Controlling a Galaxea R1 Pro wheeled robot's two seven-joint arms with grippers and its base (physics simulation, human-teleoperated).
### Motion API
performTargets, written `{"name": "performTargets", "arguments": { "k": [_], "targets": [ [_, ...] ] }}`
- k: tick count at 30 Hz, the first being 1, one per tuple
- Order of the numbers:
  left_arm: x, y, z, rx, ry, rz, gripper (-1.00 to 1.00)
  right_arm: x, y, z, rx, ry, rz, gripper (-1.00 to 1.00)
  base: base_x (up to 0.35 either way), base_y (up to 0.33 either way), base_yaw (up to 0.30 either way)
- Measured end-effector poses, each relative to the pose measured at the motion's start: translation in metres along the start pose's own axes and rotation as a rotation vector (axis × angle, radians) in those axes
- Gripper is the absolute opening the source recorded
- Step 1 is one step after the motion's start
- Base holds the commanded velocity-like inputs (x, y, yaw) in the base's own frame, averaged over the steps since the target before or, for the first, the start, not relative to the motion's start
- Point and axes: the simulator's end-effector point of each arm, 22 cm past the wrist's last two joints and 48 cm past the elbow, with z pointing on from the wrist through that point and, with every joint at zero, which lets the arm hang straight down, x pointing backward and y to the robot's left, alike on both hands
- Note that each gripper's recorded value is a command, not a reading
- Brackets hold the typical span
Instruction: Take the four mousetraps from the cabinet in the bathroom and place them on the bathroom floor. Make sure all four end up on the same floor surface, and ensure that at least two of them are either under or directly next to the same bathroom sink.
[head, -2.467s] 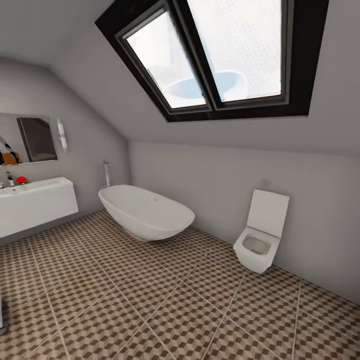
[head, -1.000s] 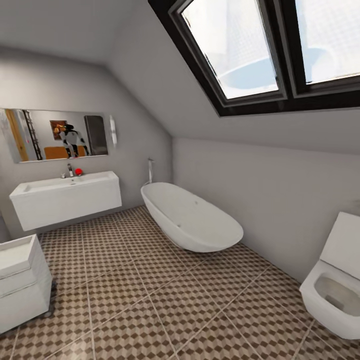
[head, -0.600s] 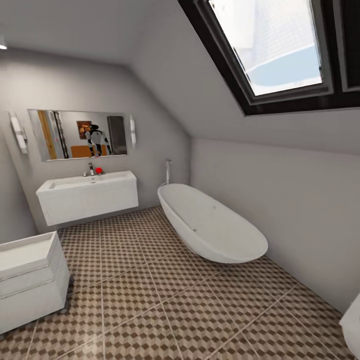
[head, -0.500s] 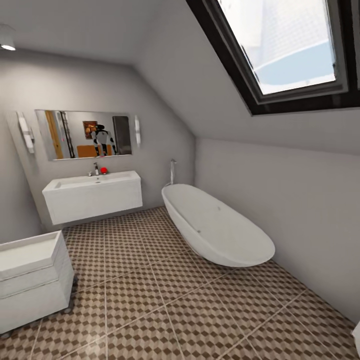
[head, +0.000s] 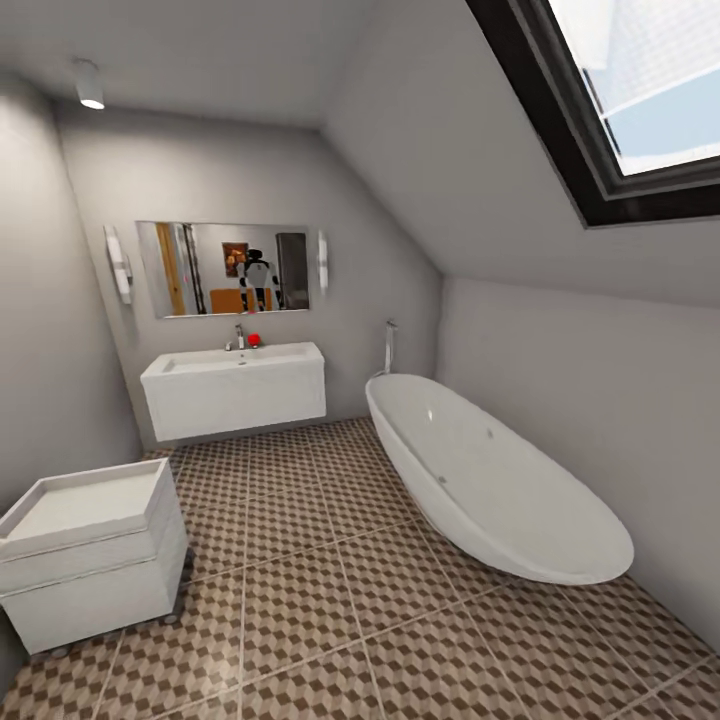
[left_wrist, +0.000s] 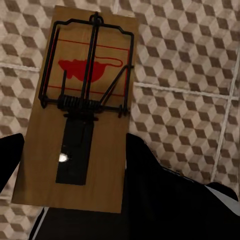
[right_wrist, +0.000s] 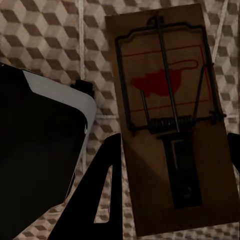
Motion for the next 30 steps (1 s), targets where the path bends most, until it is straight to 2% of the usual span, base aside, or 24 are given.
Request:
{"name": "performTargets", "arguments": {
  "k": [23,30],
  "targets": [
    [0.0019,0.0006,0.0007,-0.002,0.005,0.0,-1.0,0.0018,0.0008,0.001,-0.002,0.005,-0.001,-1.0,0.337,0.0,0.291],
    [0.0021,0.0008,0.0007,-0.003,0.005,0.002,-1.0,0.0013,0.0007,0.001,-0.002,0.004,0.002,-1.0,0.337,0.0,0.117]
  ]
}}
